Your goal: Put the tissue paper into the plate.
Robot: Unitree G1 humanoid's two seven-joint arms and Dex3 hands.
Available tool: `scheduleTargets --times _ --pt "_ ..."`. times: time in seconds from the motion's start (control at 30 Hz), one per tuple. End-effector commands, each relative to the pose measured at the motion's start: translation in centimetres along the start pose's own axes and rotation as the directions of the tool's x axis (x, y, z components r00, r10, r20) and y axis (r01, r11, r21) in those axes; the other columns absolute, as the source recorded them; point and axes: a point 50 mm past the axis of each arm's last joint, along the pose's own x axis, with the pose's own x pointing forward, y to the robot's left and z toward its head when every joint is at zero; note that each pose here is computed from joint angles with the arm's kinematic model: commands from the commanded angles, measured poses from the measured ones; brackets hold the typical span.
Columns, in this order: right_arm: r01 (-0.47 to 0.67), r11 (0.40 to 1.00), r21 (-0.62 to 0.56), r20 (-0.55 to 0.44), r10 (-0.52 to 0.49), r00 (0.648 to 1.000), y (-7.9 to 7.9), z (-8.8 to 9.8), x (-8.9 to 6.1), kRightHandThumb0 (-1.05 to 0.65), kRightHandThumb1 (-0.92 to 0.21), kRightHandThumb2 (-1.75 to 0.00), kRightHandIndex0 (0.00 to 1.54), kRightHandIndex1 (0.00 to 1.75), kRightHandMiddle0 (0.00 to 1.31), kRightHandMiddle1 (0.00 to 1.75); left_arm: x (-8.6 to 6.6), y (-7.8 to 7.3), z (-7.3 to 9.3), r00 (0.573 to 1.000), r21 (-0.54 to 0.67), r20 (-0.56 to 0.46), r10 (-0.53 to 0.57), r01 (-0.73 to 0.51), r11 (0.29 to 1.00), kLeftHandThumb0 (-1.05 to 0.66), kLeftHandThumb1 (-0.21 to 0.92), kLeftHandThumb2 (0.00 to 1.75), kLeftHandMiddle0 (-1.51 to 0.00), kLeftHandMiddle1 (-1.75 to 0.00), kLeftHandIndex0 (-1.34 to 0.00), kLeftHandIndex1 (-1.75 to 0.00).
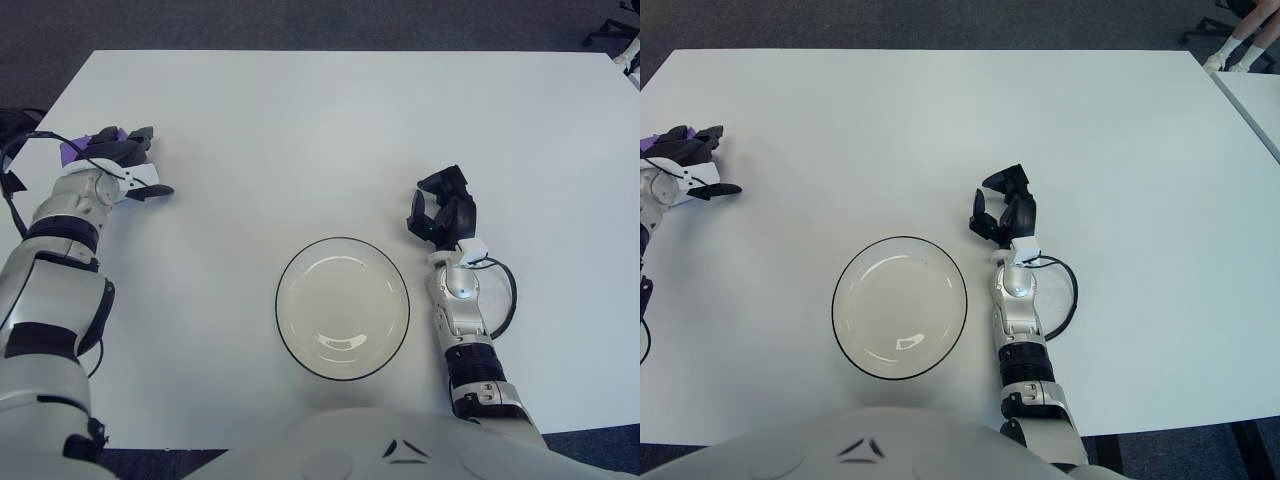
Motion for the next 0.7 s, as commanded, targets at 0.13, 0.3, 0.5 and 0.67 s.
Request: scheduleTargets --times 0.13,0.3,0.5,0.67 --pt "0.049 0.994 -0.093 -0.255 -0.072 0.964 -4.0 -4.8 -5.2 -0.41 -0.57 -1.01 0.63 1.55 0.42 1.75 -0.7 -3.7 -1.5 0.988 0.056 -0.077 -0.136 0.14 0.989 -1.02 0.66 0.44 0.0 0.0 0.0 0.0" --pt "0.049 0.994 -0.093 -0.256 -0.071 0.964 -4.0 -4.8 -5.1 -0.41 -0.56 -1.02 0.63 1.57 0.43 1.75 -0.8 -3.0 -2.1 0.994 0.052 -0.082 -0.078 0.083 0.995 -0.97 0.56 0.55 0.0 0.0 0.0 0.0" --pt "0.041 0.995 -0.092 -0.254 -0.064 0.965 -4.0 -4.8 -5.1 -0.41 -0.55 -1.03 0.64 1.57 0.43 1.75 -1.1 -0.1 -2.9 0.996 0.044 -0.047 0.069 -0.067 0.997 -0.99 0.54 0.59 0.0 0.0 0.0 0.0" --pt "0.038 0.995 -0.095 -0.256 -0.062 0.965 -3.9 -4.8 -5.0 -0.41 -0.55 -1.03 0.64 1.56 0.43 1.75 -1.6 1.0 -3.3 0.985 0.023 0.003 0.175 -0.175 0.984 -1.01 0.55 0.6 0.0 0.0 0.0 0.0"
